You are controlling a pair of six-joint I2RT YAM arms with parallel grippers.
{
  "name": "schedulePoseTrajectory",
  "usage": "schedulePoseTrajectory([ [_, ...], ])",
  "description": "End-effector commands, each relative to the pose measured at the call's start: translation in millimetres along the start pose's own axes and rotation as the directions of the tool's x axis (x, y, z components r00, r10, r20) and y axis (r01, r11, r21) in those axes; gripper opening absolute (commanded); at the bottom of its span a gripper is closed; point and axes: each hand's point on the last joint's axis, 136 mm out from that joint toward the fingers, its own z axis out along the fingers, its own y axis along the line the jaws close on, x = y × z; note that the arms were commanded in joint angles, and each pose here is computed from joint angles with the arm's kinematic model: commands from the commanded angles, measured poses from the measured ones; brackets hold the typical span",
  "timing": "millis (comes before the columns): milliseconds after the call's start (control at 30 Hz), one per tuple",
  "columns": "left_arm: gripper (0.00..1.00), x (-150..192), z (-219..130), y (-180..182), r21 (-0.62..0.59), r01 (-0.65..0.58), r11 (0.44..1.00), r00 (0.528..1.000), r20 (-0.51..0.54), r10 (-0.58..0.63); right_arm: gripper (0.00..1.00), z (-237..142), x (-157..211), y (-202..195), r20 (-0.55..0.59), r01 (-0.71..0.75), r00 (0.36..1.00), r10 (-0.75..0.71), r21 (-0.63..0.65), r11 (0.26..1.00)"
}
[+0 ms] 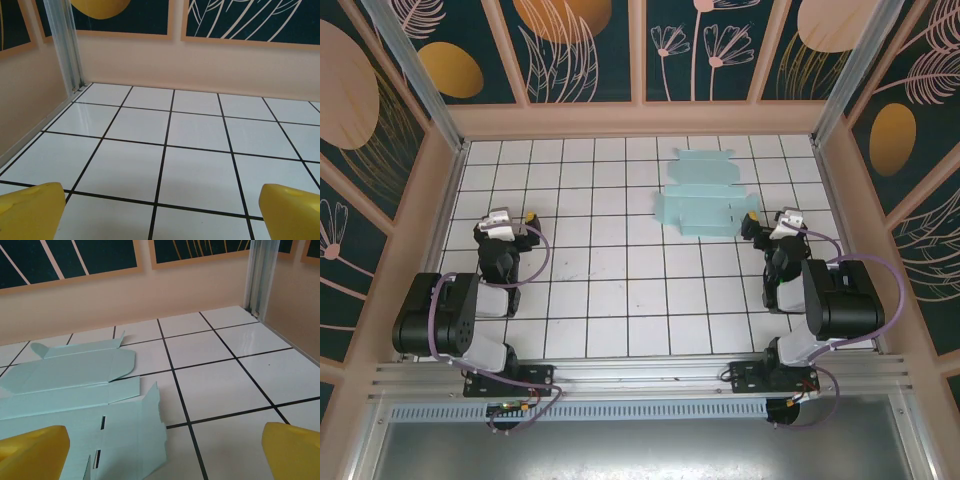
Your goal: Fold the paper box
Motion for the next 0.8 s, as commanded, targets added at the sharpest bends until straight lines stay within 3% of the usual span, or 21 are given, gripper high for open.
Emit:
schedulePoseTrajectory([
  [0,0.99,-6.1,3.4,-0.3,0.006,-0.005,1.0,1.0,0.019,0.005,0.99,0.1,-4.9,1.8,0.022,-0.002,1.0,0.002,-0.008,1.0],
  [767,0.99,-12.1,2.4,-6.3,0.039,-0.02,0.999,1.0,0.021,0.019,0.99,-1.3,-6.7,2.7,0.029,-0.004,1.0,0.005,-0.014,1.0],
])
